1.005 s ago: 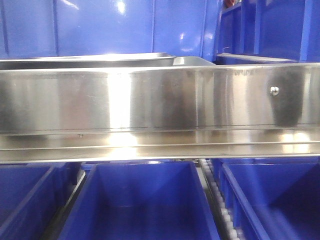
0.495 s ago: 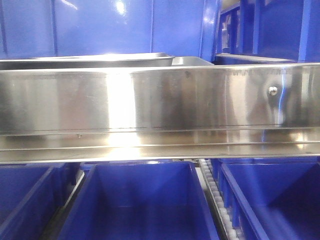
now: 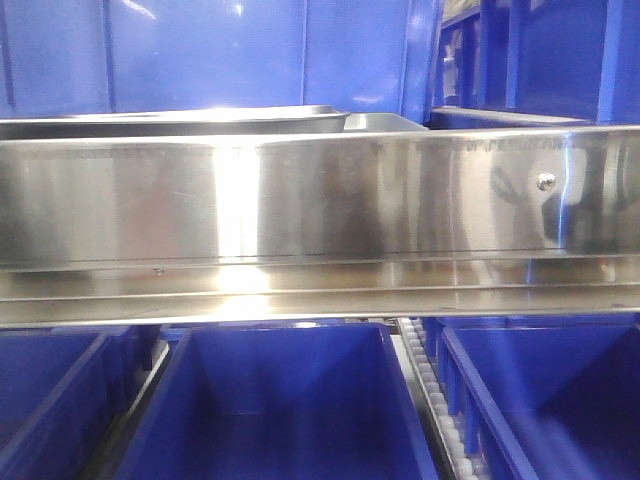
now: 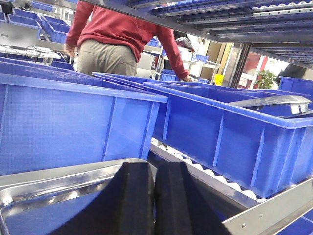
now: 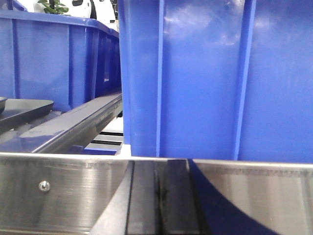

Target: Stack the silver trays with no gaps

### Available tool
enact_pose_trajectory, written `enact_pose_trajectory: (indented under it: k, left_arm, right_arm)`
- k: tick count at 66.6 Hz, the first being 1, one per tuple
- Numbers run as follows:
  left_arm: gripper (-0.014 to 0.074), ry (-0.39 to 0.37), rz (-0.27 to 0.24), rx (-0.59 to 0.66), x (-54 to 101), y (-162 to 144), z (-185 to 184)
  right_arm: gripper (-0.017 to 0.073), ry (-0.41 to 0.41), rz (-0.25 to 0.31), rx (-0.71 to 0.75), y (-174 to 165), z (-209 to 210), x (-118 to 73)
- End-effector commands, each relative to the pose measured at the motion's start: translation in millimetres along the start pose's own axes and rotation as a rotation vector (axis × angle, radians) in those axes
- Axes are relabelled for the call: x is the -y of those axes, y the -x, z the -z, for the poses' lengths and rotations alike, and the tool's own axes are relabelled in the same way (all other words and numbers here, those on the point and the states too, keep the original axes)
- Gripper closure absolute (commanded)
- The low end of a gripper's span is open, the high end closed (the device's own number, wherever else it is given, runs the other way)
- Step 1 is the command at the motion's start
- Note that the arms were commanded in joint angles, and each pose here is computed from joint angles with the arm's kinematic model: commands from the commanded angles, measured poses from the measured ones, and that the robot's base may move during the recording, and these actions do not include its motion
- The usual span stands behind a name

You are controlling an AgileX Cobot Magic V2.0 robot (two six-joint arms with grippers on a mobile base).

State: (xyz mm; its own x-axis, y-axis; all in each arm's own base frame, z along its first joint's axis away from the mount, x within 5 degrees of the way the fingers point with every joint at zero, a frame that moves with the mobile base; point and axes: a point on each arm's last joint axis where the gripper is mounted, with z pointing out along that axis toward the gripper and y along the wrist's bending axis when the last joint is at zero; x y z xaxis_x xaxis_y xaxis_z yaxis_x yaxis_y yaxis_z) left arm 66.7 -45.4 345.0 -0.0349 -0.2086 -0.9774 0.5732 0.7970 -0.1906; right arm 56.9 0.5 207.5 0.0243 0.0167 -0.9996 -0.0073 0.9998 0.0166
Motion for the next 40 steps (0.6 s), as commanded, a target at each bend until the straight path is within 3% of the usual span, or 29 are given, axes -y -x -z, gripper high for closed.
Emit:
enact_pose_trajectory:
  k: [1, 25, 33, 40]
  left_arm:
    - [0.0589, -0.015, -0.005, 0.016, 1.3, 1.3, 0.7]
    - [0.0589, -0.015, -0.013, 0.017, 1.2, 1.4, 0.7]
    - [0.0589, 0.028, -0.072, 0.022, -2.8, -0.3, 4.9]
    - [0.0589, 0.093, -0.214, 0.033, -8.0, -5.0, 12.1]
  right_arm:
    - [0.0577, -0.003, 0.006, 0.019, 1.7, 0.4, 0.2]
    - [0.0577, -0.003, 0.006, 0.019, 1.7, 0.4, 0.2]
    - [0.0577, -0.003, 0.006, 0.019, 1.7, 0.4, 0.2]
    - [0.0577, -0.003, 0.006, 0.019, 1.7, 0.4, 0.2]
